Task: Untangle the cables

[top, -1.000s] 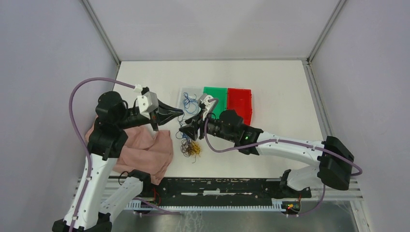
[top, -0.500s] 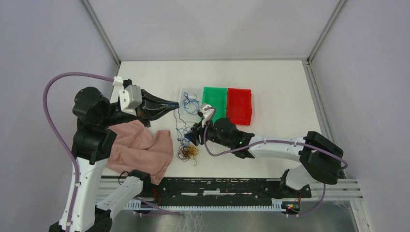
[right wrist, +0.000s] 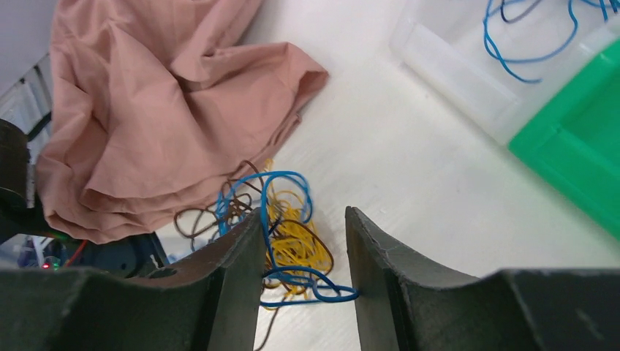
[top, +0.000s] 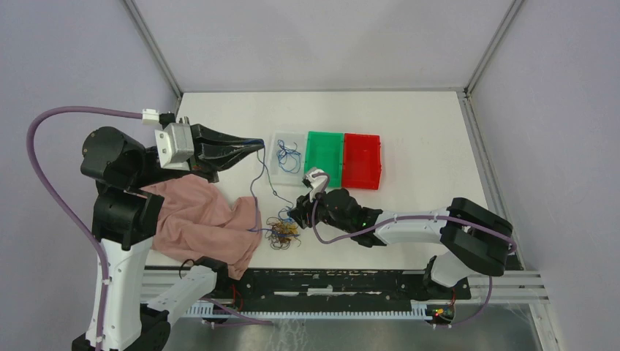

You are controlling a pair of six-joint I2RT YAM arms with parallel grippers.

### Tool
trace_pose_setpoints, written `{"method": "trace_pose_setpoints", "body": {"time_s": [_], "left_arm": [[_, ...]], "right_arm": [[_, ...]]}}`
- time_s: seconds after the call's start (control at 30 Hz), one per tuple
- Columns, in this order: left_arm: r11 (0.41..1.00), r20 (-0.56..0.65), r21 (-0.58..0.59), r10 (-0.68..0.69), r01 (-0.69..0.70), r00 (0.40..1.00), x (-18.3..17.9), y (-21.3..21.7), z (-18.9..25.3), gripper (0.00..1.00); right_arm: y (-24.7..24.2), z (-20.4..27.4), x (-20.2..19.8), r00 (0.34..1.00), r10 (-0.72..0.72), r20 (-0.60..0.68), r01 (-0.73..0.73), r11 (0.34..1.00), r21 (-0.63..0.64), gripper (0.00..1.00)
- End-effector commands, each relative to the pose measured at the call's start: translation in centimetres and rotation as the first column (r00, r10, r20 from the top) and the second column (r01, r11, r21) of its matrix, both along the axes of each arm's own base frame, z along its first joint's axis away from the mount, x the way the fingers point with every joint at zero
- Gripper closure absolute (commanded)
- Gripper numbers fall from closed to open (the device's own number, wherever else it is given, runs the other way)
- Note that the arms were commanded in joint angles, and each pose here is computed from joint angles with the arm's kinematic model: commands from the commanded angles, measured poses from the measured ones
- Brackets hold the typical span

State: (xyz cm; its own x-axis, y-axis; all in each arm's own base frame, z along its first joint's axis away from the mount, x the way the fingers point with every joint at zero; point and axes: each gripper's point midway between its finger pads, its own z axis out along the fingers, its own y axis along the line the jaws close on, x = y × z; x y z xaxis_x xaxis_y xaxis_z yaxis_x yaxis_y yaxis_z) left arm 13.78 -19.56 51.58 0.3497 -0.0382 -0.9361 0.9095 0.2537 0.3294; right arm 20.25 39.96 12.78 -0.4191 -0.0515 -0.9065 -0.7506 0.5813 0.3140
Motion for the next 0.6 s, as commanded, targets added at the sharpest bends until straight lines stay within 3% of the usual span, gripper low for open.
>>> {"method": "trace_pose_setpoints", "body": {"time_s": [0.0, 0.27, 0.37, 0.47, 0.57], "left_arm": [[0.998, 0.146, -0.051, 0.043, -0.036, 0.988, -0.3, 0.5, 4.2, 0.97], [0.981, 0.340, -0.147, 0.169, -0.125, 0.925, 0.5, 1.6, 10.8, 0.97], [0.953, 0.390, -0.225, 0.277, -0.201, 0.878, 1.8, 2.6, 13.4, 0.97], [0.879, 0.391, -0.347, 0.453, -0.328, 0.801, 4.1, 4.6, 16.3, 0.97], [0.759, 0.318, -0.477, 0.619, -0.443, 0.718, 6.2, 7.3, 18.7, 0.97]], "right_arm": [[-0.7, -0.7, 0.6, 0.998, -0.069, 0.005, 0.069, 0.997, 0.023, 0.51], [-2.3, -3.8, 0.5, 0.992, -0.122, -0.006, 0.122, 0.991, -0.048, 0.54], [-3.5, -4.1, 0.9, 0.987, -0.162, 0.011, 0.163, 0.984, -0.073, 0.53], [-4.4, -4.3, 1.1, 0.981, -0.191, 0.021, 0.192, 0.978, -0.084, 0.51], [-5.1, -4.5, 0.9, 0.979, -0.202, 0.020, 0.203, 0.976, -0.079, 0.50]]}}
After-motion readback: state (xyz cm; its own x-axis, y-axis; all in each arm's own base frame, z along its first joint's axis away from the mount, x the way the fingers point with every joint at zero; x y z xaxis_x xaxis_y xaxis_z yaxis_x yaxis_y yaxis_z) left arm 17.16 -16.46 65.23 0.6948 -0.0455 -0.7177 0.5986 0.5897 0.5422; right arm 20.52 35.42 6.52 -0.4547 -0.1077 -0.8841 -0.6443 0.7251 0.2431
